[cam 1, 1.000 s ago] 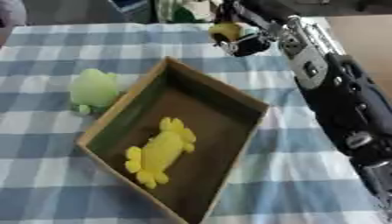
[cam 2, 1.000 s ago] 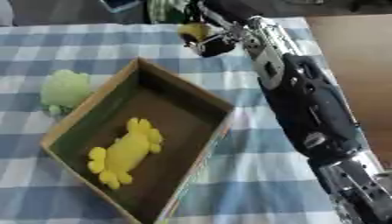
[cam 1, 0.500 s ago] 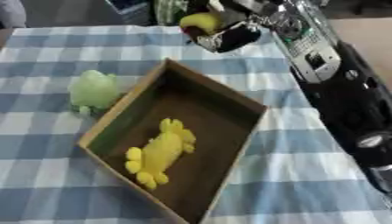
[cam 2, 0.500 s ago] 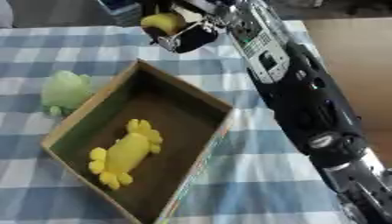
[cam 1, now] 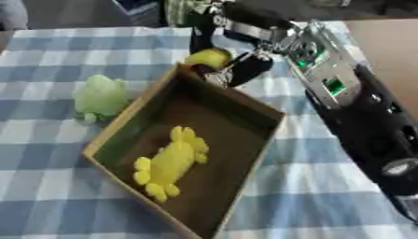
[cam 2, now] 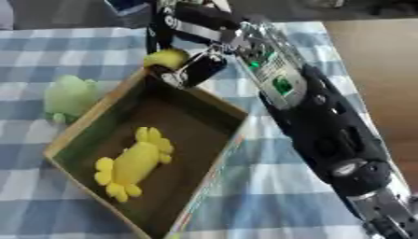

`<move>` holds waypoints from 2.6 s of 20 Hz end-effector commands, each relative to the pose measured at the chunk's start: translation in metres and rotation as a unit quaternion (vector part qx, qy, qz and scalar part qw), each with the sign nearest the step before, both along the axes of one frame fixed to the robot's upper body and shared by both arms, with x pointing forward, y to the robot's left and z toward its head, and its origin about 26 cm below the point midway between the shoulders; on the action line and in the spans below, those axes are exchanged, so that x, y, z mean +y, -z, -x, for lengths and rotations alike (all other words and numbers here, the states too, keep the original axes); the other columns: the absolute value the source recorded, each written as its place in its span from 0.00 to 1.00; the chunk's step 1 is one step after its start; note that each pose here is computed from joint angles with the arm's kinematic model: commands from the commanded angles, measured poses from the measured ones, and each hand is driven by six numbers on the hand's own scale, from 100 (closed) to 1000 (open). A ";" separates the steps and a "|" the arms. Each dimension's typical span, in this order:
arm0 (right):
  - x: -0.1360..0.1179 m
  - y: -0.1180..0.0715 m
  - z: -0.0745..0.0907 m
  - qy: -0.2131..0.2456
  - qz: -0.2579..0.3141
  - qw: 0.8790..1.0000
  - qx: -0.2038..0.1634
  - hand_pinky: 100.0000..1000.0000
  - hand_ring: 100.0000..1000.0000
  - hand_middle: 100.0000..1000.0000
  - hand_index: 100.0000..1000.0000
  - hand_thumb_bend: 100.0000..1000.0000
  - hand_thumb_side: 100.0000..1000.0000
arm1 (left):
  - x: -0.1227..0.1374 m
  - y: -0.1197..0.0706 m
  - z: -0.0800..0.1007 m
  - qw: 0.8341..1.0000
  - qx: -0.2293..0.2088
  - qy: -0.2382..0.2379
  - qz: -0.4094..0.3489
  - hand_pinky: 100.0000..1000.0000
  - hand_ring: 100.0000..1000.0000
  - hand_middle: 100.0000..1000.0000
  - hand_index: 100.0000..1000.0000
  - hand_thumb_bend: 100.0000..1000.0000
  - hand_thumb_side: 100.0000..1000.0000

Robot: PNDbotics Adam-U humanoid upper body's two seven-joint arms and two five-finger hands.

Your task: Pick up objects on the table and place them in the box.

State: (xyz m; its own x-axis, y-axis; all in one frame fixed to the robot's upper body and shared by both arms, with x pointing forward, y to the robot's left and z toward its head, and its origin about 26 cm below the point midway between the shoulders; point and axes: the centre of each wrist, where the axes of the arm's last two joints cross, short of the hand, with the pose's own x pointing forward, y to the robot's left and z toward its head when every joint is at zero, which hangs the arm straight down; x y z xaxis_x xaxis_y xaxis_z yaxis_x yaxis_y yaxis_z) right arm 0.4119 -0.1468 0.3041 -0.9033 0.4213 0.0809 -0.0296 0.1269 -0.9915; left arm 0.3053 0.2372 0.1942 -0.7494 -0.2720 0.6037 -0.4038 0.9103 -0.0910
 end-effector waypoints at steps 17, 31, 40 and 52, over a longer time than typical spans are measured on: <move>-0.003 0.041 0.011 -0.015 0.094 0.993 0.064 0.64 0.58 0.36 0.55 0.00 0.00 | -0.001 -0.008 0.002 1.000 -0.015 0.003 -0.006 0.41 0.51 0.53 0.77 0.00 0.66; -0.005 0.024 0.015 -0.072 0.138 0.988 0.011 0.82 0.82 0.69 0.84 0.40 0.52 | -0.001 -0.007 0.002 1.000 -0.012 0.003 -0.006 0.41 0.52 0.53 0.77 0.00 0.66; -0.018 -0.022 0.031 -0.077 0.019 0.995 -0.054 0.81 0.80 0.66 0.84 0.38 0.68 | 0.000 -0.007 0.002 1.000 -0.013 0.002 -0.006 0.41 0.52 0.53 0.77 0.00 0.66; -0.066 -0.061 0.059 -0.009 -0.331 0.941 -0.067 0.83 0.79 0.69 0.85 0.00 0.68 | 0.004 -0.010 0.002 1.000 -0.017 -0.008 -0.018 0.41 0.52 0.54 0.77 0.00 0.64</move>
State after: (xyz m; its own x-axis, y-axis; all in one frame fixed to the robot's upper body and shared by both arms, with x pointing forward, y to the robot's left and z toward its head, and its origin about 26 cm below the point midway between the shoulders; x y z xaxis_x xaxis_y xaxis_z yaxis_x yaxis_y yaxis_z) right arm 0.3610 -0.2041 0.3513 -0.9262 0.3129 0.2103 0.0594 0.6719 -0.7383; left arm 0.3053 0.2377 0.1949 -0.7482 -0.2828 0.6002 -0.4075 0.9098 -0.0794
